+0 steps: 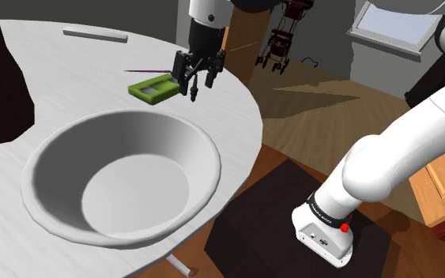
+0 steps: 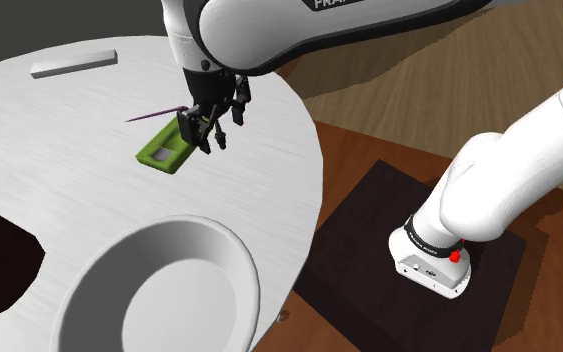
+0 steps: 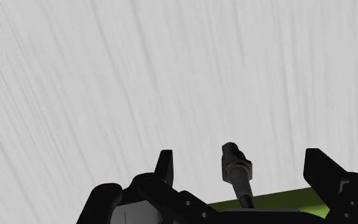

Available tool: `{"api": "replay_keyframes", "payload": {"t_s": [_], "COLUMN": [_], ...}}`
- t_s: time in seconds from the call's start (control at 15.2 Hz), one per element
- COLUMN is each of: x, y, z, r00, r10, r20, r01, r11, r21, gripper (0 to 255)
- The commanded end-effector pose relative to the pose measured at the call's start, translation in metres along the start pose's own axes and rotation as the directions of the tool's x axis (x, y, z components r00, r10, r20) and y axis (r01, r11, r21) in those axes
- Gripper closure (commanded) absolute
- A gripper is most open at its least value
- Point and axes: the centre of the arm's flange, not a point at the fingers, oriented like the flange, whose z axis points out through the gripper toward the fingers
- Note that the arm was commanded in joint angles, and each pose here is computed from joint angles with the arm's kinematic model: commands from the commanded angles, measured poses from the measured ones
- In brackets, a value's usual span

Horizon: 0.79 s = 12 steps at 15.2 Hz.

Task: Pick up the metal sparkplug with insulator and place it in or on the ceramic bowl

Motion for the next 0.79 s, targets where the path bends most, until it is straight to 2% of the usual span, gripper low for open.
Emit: {"api": "replay_keyframes", "payload": {"t_s": [0.0,0.33,0.4,0.73], "x": [0.0002,0.0002,0.0002,0.0002], "y": [-0.0001,0.0000,0.0000,0.0000], "z": [0.0024,0.0023,0.0023,0.0023], "r00": [1.000,1.000,1.000,1.000], "r10": [0.000,0.000,0.000,0.000], "r20": [0.000,0.000,0.000,0.000], "r01": [0.000,0.000,0.000,0.000], "r11": [1.000,1.000,1.000,1.000], "r21": [0.000,0.000,0.000,0.000], "gripper": [0,0,255,255]}}
